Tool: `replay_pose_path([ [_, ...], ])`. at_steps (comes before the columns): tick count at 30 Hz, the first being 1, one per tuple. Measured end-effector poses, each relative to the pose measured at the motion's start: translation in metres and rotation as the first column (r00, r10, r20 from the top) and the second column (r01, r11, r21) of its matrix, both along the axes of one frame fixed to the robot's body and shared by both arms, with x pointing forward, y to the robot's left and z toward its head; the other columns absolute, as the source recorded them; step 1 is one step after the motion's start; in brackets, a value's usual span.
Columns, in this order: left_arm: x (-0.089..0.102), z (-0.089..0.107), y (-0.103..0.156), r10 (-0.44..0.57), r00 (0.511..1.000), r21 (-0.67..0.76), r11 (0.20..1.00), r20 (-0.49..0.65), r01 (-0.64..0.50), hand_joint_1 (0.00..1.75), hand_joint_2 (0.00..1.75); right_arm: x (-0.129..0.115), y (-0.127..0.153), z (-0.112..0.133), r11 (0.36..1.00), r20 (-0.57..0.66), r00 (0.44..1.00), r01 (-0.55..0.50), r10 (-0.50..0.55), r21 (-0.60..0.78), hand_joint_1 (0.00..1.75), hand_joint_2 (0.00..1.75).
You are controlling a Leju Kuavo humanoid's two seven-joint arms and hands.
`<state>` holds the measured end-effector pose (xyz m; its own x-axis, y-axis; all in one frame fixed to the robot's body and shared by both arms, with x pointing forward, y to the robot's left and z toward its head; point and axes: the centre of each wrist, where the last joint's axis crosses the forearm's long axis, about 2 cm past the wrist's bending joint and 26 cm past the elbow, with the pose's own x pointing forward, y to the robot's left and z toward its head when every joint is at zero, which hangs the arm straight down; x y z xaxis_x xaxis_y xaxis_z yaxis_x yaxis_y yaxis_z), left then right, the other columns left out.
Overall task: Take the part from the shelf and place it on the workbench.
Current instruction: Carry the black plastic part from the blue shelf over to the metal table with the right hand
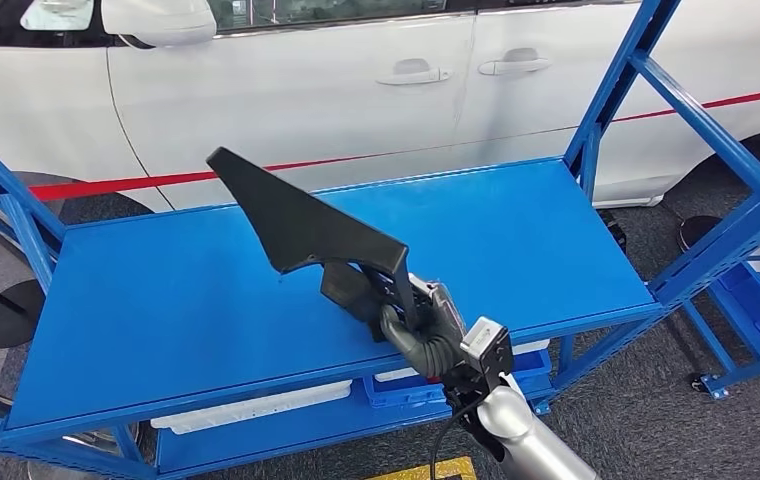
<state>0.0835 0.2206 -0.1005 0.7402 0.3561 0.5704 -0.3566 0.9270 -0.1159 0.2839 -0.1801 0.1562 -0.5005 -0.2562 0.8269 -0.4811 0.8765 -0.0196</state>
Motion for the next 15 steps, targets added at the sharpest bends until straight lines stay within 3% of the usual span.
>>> replay_pose_path([
  [6,0.000,0.000,0.000,-0.018,1.000,0.002,1.000,-0.007,0.018,0.00,1.75,0.005,-0.011,0.039,0.999,0.043,0.998,0.052,-0.051,-0.016,1.75,1.75],
  [15,0.007,0.002,-0.001,-0.108,0.994,0.045,0.993,0.014,0.107,0.00,1.75,0.019,-0.071,0.116,0.978,0.188,0.960,0.206,-0.207,0.026,1.75,1.75],
])
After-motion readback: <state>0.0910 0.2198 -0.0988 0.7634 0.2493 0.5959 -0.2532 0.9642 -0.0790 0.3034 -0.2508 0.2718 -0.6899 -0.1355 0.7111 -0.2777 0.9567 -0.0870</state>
